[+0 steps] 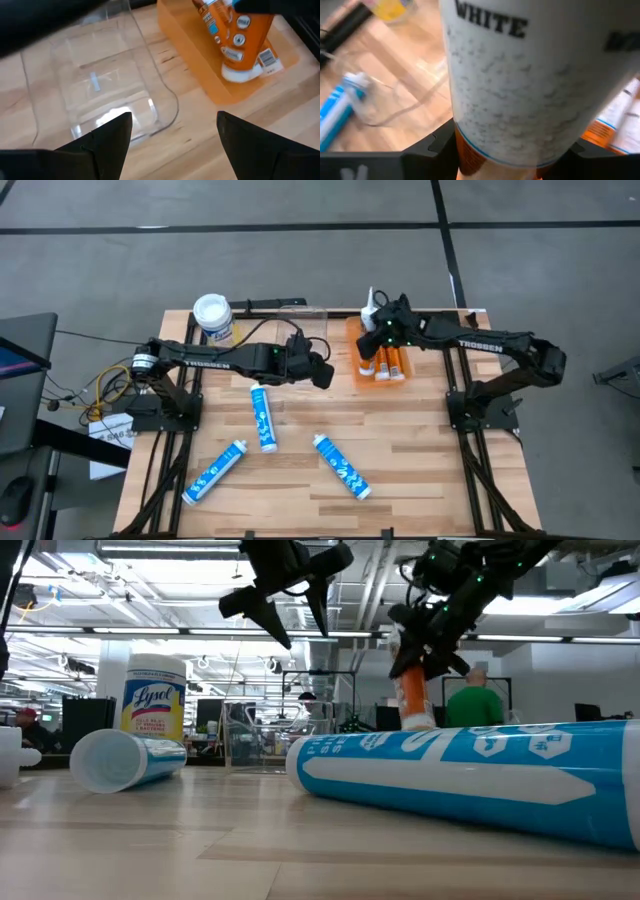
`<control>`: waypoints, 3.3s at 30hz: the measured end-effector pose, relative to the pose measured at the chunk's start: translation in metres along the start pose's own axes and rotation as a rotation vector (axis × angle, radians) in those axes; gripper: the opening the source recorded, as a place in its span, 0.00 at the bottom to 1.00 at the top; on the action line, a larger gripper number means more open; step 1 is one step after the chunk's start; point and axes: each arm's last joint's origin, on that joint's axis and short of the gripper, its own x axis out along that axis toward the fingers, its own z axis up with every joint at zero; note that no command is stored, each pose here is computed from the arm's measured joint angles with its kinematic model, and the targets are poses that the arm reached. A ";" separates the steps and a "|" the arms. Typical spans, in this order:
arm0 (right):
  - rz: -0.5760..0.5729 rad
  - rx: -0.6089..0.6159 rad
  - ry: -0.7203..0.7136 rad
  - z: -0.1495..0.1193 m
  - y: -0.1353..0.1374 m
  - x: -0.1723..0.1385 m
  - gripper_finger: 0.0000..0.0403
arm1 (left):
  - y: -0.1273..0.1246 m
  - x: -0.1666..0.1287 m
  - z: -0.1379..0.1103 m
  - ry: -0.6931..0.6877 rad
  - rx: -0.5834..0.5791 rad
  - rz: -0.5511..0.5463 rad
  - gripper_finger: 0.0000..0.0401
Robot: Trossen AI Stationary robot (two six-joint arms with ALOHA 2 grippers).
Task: Pick & place silicon tubes, Sealant and Lysol wipes
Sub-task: Put the orange sealant into the orange bin, then put the top blue sealant into the transparent bin
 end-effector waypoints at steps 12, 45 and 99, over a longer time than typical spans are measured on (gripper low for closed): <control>-0.052 0.010 0.144 -0.011 -0.009 0.037 0.48 | -0.005 -0.005 -0.010 0.004 -0.016 -0.003 0.71; -0.083 -0.034 0.191 -0.017 -0.012 0.045 0.64 | -0.012 -0.014 -0.022 0.035 -0.022 -0.040 0.71; -0.014 -0.274 0.020 0.007 0.025 -0.115 0.63 | -0.003 -0.051 -0.078 0.216 0.145 0.105 0.71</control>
